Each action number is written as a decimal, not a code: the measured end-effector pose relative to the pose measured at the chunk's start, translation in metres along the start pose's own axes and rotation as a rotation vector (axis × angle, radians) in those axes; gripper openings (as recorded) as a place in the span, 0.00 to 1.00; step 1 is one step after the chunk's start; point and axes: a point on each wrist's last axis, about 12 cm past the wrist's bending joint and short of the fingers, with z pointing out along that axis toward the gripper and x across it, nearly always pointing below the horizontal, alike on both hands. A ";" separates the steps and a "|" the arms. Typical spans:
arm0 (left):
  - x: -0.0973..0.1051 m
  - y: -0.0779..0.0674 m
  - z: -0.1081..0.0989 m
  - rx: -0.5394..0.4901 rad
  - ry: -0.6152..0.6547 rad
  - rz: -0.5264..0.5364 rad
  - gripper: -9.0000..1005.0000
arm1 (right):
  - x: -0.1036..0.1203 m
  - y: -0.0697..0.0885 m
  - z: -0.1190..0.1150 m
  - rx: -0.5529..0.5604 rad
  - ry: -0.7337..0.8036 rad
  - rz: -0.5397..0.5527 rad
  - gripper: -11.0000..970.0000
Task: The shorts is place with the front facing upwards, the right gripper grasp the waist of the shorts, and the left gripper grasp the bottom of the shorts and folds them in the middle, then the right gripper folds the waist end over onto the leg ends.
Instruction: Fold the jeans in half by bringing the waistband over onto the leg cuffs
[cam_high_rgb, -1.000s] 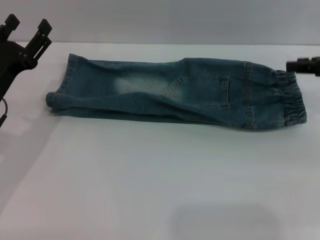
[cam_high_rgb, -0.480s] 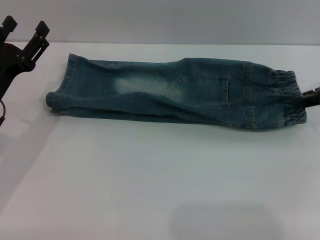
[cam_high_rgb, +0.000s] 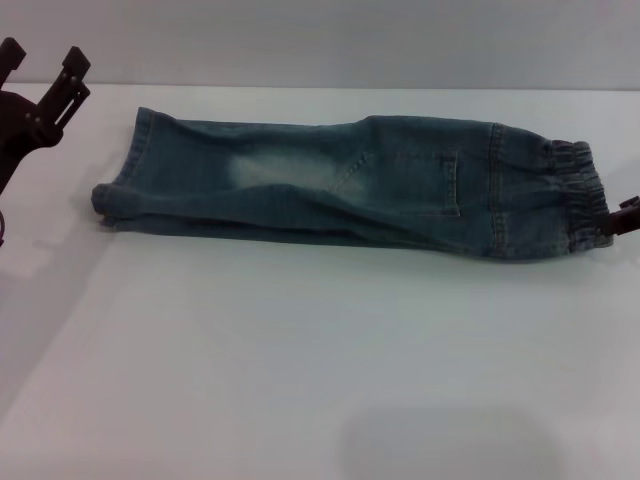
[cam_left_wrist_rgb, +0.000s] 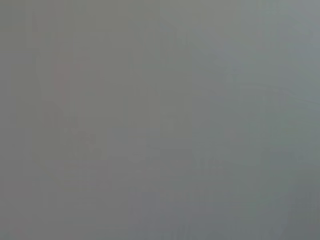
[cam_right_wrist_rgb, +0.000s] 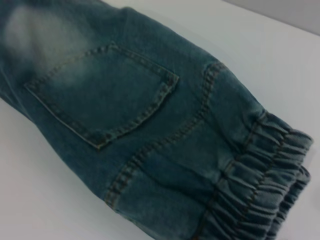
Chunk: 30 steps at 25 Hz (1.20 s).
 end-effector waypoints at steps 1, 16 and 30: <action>0.000 0.000 0.000 -0.002 0.000 0.000 0.81 | 0.000 0.000 0.000 0.005 0.005 0.000 0.41; 0.002 0.001 -0.003 -0.015 0.008 -0.008 0.81 | 0.003 0.000 0.022 0.062 -0.034 0.039 0.43; 0.005 0.004 -0.004 -0.042 0.023 -0.015 0.81 | -0.003 0.013 0.034 0.030 -0.034 0.010 0.66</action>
